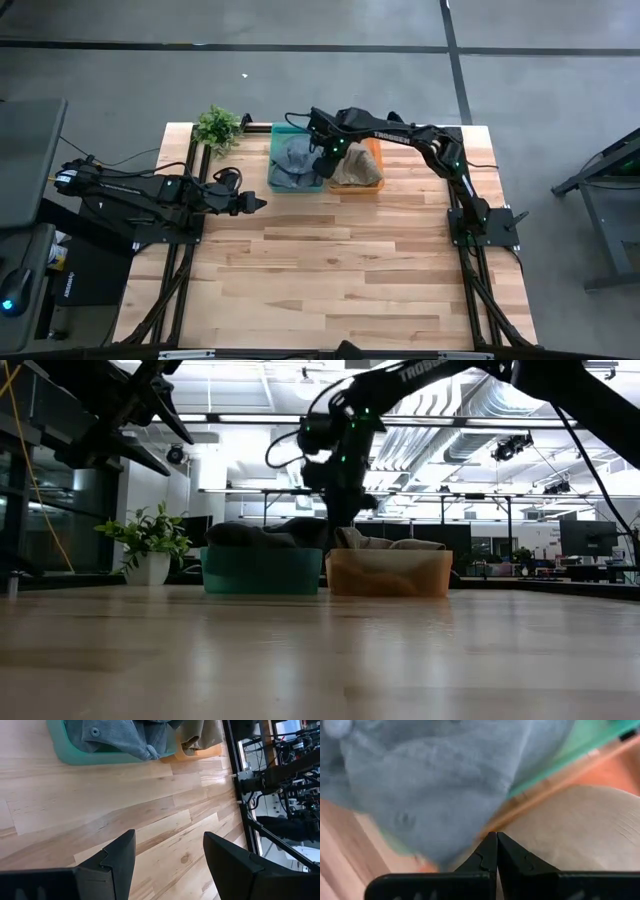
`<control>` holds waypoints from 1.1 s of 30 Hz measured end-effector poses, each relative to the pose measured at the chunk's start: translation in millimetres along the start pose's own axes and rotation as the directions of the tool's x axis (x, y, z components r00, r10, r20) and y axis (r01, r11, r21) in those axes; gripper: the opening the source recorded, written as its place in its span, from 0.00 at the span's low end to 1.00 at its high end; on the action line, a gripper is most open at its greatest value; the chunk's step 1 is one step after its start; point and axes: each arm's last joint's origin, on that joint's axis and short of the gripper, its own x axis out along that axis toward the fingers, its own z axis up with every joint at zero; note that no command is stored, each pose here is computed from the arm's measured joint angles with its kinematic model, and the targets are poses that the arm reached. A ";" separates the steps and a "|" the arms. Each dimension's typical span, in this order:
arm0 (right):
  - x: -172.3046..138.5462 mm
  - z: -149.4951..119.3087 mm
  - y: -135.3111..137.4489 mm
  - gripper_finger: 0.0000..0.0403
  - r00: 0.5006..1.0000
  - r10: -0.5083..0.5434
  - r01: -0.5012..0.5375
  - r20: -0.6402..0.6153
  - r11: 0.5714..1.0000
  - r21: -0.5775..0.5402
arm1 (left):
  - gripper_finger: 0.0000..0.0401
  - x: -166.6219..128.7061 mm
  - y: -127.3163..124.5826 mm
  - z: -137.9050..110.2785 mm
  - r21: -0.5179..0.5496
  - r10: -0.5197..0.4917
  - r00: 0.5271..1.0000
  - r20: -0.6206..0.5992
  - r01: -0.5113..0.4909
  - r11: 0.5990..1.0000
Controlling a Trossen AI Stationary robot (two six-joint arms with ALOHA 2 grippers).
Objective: Pick & Place hat
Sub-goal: Put the blue cap into the green bin
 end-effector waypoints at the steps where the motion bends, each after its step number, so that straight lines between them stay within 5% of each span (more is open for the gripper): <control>1: 4.7 0.0 0.0 0.00 1.000 0.011 -0.011 0.012 1.000 0.012 | 0.53 0.0 0.0 0.0 0.000 0.000 1.000 0.000 0.000 1.000; 11: 14.1 4.0 17.1 0.00 0.991 0.100 -0.101 0.094 0.995 0.010 | 0.53 0.0 0.0 0.0 -0.005 0.000 1.000 0.000 0.000 1.000; 23: 28.8 0.9 17.2 0.00 0.996 0.073 -0.074 0.060 0.997 0.024 | 0.53 0.0 -0.3 0.0 -0.007 -0.004 1.000 -0.003 0.004 1.000; 33: 11.3 0.8 17.9 0.00 0.993 0.077 -0.079 0.086 0.997 0.021 | 0.53 0.0 -0.5 0.0 -0.010 -0.006 1.000 -0.003 0.006 1.000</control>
